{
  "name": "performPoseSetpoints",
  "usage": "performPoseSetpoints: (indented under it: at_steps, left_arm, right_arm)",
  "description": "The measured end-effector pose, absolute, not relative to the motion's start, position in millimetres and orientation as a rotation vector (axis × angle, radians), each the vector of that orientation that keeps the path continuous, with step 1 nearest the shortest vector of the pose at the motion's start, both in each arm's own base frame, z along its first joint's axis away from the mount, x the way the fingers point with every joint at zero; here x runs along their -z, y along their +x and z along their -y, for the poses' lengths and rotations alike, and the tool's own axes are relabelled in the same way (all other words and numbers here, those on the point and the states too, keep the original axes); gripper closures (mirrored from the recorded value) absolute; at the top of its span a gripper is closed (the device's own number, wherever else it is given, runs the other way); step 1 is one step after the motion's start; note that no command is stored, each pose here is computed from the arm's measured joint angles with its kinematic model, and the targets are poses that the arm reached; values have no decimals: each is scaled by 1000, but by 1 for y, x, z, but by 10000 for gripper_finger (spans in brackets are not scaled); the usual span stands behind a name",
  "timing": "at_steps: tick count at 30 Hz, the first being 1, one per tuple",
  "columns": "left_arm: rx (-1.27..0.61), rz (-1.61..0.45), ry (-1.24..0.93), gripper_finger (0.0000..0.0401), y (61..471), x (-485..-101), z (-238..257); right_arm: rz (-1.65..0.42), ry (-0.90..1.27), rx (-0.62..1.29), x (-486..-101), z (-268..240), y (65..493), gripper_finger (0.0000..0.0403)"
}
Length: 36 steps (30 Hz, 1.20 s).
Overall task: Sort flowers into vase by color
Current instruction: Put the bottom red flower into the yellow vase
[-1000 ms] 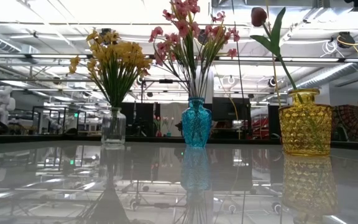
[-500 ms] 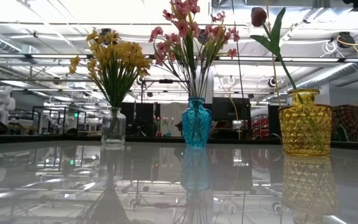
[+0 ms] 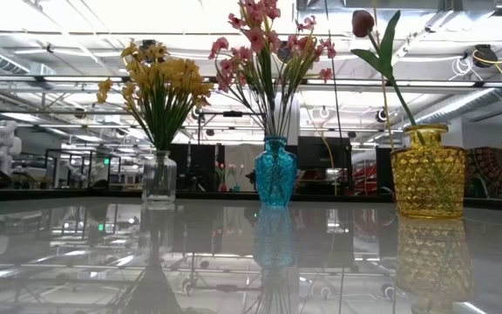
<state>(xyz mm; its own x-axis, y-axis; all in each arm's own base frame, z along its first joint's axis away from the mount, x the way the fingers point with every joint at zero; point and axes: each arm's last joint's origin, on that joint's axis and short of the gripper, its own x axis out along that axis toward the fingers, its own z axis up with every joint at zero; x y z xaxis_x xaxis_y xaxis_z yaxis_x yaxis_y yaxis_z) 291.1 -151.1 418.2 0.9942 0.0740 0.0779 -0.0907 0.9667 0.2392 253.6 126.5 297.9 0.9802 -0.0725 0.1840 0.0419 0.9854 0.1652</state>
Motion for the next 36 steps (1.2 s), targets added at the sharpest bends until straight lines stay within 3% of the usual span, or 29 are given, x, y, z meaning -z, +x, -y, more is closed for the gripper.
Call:
performPoseSetpoints:
  at_steps: [5,11,16,27,32,36]
  left_arm:
    - [-96,-64,177,390,293,-406,140]
    - [-53,-179,78,391,309,-387,128]
    - [-21,-215,67,391,319,-376,126]
    - [-13,-285,55,386,322,-365,128]
    - [-13,-285,55,382,322,-365,128]
    - [-15,-288,57,381,322,-365,128]
  right_arm:
    - [23,199,60,-327,-117,236,233]
    - [-10,89,57,-366,-124,249,225]
    - [-35,-23,68,-373,-137,279,225]
    - [-53,-43,93,-367,-130,314,226]
    - [-48,-28,75,-364,-127,321,262]
    - [-44,-29,77,-363,-126,323,327]
